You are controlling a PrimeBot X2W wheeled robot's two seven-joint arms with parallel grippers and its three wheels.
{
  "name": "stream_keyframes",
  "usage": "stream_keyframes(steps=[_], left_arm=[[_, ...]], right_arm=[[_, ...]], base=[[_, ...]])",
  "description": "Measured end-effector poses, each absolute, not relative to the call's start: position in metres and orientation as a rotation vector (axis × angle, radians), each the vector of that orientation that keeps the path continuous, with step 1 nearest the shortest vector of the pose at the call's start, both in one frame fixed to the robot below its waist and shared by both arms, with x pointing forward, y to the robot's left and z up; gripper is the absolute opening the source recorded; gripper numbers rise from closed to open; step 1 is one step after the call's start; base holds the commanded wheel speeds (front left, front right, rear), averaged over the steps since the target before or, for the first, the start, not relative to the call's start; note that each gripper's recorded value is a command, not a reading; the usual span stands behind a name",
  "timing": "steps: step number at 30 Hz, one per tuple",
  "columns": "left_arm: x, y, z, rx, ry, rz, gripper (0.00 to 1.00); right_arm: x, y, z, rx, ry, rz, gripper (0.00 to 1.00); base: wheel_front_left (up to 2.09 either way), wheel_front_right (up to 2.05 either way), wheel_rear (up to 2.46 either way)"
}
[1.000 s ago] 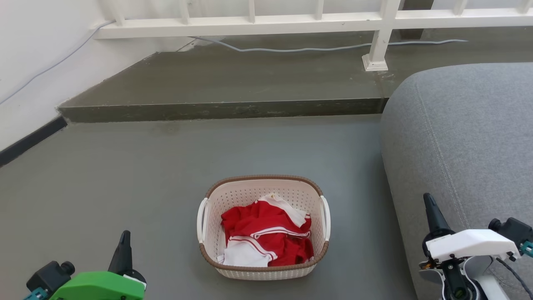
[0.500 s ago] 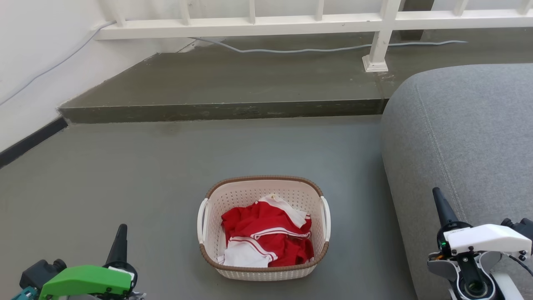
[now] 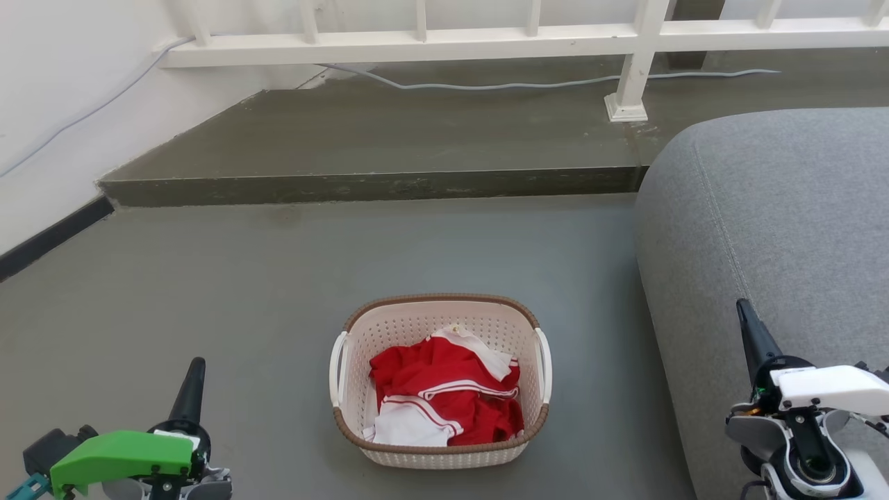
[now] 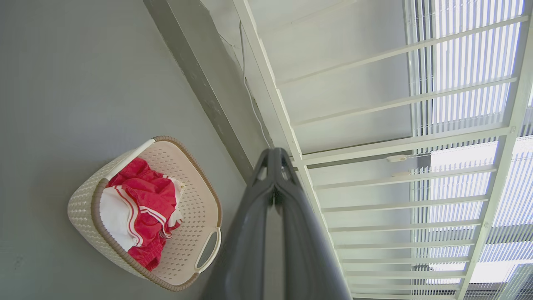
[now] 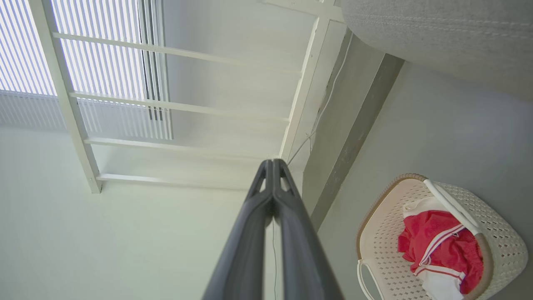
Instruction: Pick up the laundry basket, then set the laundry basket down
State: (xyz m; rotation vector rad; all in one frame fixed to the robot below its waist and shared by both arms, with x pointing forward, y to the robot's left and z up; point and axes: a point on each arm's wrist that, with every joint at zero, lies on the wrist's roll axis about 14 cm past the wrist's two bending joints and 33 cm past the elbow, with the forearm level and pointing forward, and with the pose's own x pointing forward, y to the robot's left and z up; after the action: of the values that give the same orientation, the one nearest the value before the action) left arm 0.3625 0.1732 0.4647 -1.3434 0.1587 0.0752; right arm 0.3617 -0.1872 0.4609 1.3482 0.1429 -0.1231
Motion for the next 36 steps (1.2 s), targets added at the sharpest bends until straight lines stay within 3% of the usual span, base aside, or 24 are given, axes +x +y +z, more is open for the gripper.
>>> stream_keyframes(steps=[18,36], left_arm=[[0.370,0.182,0.474,-1.583,0.109,0.063,0.00],[0.372,0.184,0.475,-1.585,0.101,0.063,0.00]], right_arm=[[0.372,-0.202,0.477,1.580,0.057,-0.104,0.00],[0.372,-0.202,0.476,1.582,0.060,-0.102,0.00]], base=[[0.00,0.00,0.00],[0.00,0.00,0.00]])
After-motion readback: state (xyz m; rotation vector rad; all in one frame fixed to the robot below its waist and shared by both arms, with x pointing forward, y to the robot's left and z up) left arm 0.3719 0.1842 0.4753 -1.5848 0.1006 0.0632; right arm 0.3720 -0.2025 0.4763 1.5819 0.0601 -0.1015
